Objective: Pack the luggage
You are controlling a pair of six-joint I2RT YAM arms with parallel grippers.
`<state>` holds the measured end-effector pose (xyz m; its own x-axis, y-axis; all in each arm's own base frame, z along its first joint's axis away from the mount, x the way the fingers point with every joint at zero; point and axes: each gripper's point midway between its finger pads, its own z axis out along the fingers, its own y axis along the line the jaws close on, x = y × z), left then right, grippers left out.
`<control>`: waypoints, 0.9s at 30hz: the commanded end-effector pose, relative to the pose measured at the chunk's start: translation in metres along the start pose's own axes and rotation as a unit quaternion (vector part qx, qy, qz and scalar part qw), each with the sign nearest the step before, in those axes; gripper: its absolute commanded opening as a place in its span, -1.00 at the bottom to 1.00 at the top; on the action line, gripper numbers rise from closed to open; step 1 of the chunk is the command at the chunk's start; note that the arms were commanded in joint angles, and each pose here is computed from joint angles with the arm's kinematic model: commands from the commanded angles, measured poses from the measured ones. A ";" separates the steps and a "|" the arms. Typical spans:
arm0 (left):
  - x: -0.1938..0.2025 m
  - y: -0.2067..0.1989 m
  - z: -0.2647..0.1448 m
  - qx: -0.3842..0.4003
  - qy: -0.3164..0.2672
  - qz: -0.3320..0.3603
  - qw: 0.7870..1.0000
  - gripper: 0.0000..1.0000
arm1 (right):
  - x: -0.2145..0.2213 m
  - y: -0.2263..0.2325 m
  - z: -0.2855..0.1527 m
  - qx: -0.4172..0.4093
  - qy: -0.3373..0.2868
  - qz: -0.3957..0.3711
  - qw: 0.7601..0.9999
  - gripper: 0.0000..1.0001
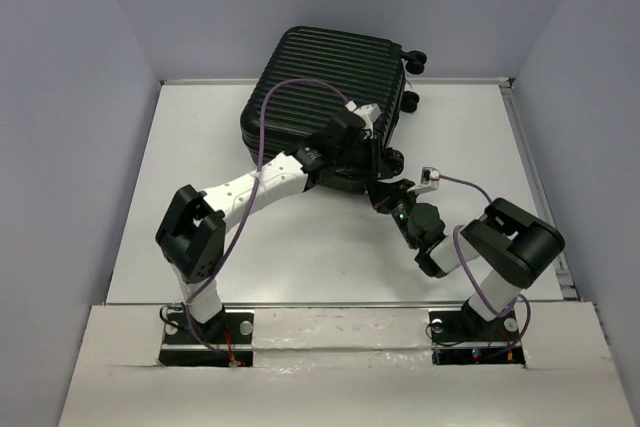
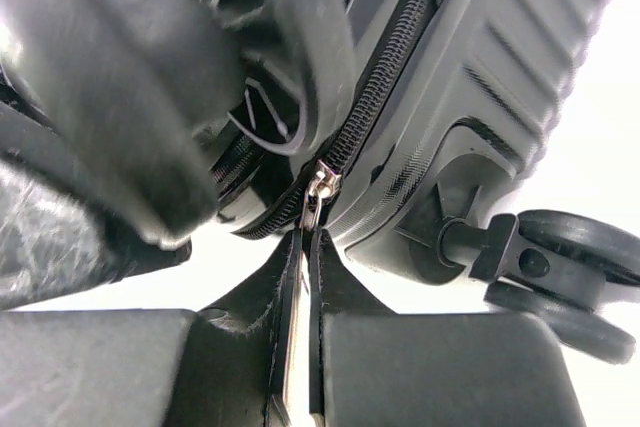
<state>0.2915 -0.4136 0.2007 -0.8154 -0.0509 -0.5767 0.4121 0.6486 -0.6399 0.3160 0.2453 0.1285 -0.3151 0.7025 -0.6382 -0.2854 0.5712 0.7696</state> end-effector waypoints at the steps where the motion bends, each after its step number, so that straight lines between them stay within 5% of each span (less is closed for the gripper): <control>1: -0.117 -0.103 -0.023 0.150 -0.177 0.048 0.972 -0.29 | 0.035 0.102 -0.029 -0.210 0.053 0.008 0.976 -0.86; 11: -0.119 -0.118 -0.009 0.174 -0.144 0.041 0.973 -0.27 | 0.093 0.137 -0.031 -0.246 0.108 -0.015 0.963 -0.86; 19: -0.142 -0.122 -0.011 0.171 -0.155 0.048 0.972 -0.26 | 0.091 0.097 -0.064 -0.204 0.131 -0.059 0.968 -0.86; 24: -0.142 -0.146 -0.003 0.197 -0.129 0.056 0.970 -0.25 | 0.127 0.146 -0.033 -0.263 0.151 -0.065 0.951 -0.86; 27: -0.143 -0.143 0.005 0.182 -0.119 0.065 0.974 -0.25 | 0.130 0.153 -0.058 -0.281 0.151 -0.050 0.946 -0.86</control>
<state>0.3554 -0.4930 0.2959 -0.7513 -0.1186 -0.6492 0.5282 0.4815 -0.6994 0.2201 0.3889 0.1060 -0.5265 0.3921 -0.7544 -0.5892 0.4714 0.6562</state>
